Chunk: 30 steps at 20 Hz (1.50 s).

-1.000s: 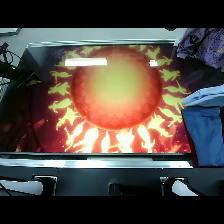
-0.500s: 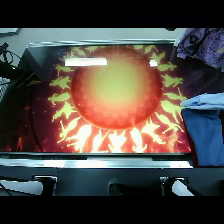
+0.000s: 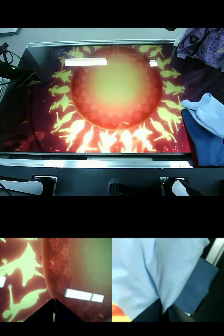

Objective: Fold the clothes and pants, and hang the long-sleeved shirts on hangers.

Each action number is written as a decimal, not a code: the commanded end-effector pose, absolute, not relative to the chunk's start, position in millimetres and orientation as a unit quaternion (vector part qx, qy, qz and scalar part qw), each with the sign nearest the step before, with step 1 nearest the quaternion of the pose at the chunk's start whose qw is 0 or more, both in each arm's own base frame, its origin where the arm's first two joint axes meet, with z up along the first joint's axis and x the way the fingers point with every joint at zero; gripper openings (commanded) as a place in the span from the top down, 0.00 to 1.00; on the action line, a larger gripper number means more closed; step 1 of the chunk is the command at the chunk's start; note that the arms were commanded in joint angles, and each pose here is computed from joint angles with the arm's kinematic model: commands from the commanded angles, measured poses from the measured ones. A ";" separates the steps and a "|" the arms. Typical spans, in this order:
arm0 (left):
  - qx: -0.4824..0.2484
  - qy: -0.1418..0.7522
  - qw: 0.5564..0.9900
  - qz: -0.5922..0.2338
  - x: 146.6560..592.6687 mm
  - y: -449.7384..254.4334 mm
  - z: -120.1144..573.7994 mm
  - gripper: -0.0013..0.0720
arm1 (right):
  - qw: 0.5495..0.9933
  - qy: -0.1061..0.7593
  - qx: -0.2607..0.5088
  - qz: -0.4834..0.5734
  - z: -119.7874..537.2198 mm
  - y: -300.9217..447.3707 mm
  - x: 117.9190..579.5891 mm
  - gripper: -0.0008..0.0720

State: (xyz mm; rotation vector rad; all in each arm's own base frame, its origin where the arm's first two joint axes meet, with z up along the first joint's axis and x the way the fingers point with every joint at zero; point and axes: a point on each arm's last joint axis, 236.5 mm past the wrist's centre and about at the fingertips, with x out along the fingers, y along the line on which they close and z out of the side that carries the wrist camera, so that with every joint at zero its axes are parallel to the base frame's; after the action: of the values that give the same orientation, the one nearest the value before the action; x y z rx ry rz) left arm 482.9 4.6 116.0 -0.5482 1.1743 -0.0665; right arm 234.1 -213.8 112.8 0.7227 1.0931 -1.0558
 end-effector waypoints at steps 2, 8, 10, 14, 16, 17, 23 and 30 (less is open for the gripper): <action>-0.256 0.546 0.797 -0.030 482.9 5.6 116.3 0.96 | 0.637 0.506 0.288 -0.506 75.5 -211.7 189.4 0.95; -0.255 0.549 0.796 -0.031 481.6 5.1 115.8 0.96 | 0.601 0.542 0.265 -0.525 41.8 -206.4 157.4 0.94; -0.255 0.549 0.795 -0.031 481.3 5.0 115.7 0.96 | 0.593 0.548 0.261 -0.529 36.1 -205.8 151.6 0.94; -0.255 0.549 0.795 -0.031 481.3 5.0 115.7 0.96 | 0.580 0.554 0.258 -0.538 29.7 -204.8 143.7 0.94; -0.255 0.549 0.795 -0.031 481.3 5.0 115.7 0.96 | 0.578 0.556 0.258 -0.539 29.8 -204.5 142.5 0.94; -0.255 0.549 0.795 -0.031 481.3 5.0 115.7 0.96 | 0.573 0.559 0.257 -0.541 30.0 -203.7 139.8 0.94; -0.255 0.549 0.795 -0.031 481.3 5.0 115.7 0.96 | 0.565 0.569 0.255 -0.541 29.8 -200.9 134.5 0.52; -0.249 0.548 0.798 -0.035 481.1 5.0 117.2 0.96 | 0.767 0.467 0.280 -0.339 58.9 -181.5 264.5 0.78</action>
State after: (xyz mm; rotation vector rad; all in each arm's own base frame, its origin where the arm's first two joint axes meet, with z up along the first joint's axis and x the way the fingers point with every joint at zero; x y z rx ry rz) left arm 481.1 4.7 115.9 -0.5470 1.1804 -0.0675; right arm 188.2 -201.0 38.1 0.5929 1.2068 -1.0464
